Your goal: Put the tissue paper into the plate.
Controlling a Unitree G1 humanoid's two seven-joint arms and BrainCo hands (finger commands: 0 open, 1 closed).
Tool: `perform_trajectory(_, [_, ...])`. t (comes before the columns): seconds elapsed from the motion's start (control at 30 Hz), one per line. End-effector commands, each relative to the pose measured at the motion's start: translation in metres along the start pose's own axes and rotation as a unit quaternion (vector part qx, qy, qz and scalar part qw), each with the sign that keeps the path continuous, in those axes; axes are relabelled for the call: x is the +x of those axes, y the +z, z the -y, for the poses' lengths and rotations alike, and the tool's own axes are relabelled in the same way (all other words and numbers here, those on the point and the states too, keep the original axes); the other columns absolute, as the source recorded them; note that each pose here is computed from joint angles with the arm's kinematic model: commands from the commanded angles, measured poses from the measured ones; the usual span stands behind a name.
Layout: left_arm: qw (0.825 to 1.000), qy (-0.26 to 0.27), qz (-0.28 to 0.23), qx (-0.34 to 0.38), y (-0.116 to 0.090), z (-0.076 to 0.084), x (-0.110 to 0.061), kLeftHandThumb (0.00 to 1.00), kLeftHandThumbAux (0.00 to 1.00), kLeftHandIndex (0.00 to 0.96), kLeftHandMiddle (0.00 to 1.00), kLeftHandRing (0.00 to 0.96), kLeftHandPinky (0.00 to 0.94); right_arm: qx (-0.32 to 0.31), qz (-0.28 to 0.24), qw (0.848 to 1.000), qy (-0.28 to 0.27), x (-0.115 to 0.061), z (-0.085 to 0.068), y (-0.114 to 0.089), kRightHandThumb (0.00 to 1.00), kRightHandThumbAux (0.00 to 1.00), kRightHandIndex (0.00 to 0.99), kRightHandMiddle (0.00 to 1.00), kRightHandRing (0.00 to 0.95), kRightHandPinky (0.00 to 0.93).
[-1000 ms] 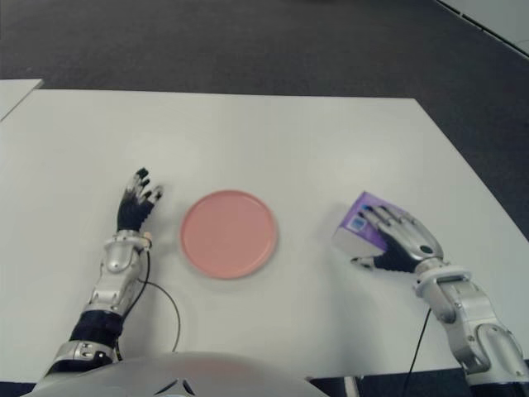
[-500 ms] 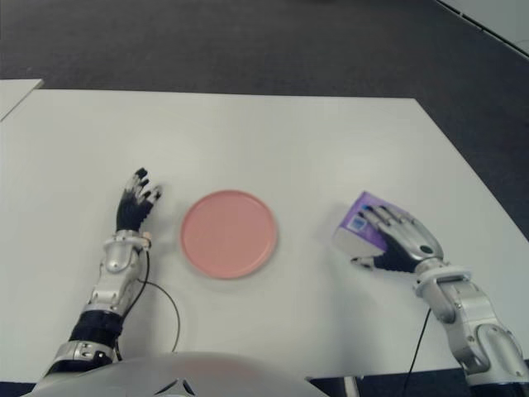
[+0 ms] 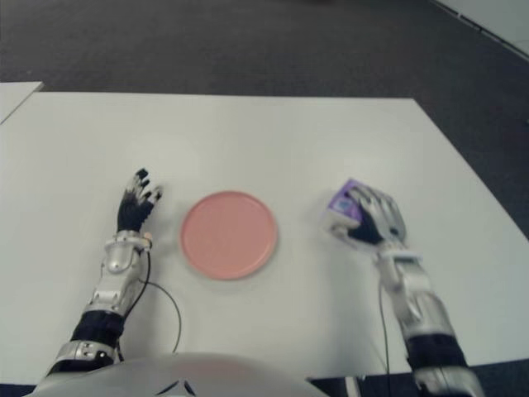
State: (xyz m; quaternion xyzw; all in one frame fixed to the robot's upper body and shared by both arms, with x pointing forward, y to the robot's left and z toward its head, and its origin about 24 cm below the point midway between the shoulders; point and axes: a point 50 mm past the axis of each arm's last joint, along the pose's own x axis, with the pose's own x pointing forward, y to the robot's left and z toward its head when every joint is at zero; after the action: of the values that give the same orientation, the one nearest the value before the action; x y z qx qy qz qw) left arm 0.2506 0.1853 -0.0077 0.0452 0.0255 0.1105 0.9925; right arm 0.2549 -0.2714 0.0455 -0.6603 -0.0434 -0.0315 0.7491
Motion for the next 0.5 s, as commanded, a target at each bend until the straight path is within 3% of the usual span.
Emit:
perform_trajectory(0.03, [1.0,-0.011,-0.012,0.013,-0.0077,0.0046,-0.0054,0.006,0.689,0.0,0.0,0.0,0.0,0.053,0.039,0.998,0.001,0.0223,-0.0607,0.047,0.974,0.621,0.776,0.497,0.755,0.631])
perform_trajectory(0.23, [1.0,-0.011,-0.011,0.011,-0.0075,0.0046,-0.0054,0.01,0.696,0.0,0.0,0.0,0.0,0.054,0.057,0.997,-0.018,0.0239,-0.0602,0.0477,0.979,0.622,0.806,0.499,0.787,0.663])
perform_trajectory(0.5, [1.0,-0.011,-0.011,0.007,-0.0078,0.0047,-0.0056,0.011,0.692,0.0,0.0,0.0,0.0,0.067,0.068,0.995,-0.013,0.022,-0.0664,0.0448,0.98,0.622,0.811,0.499,0.778,0.607])
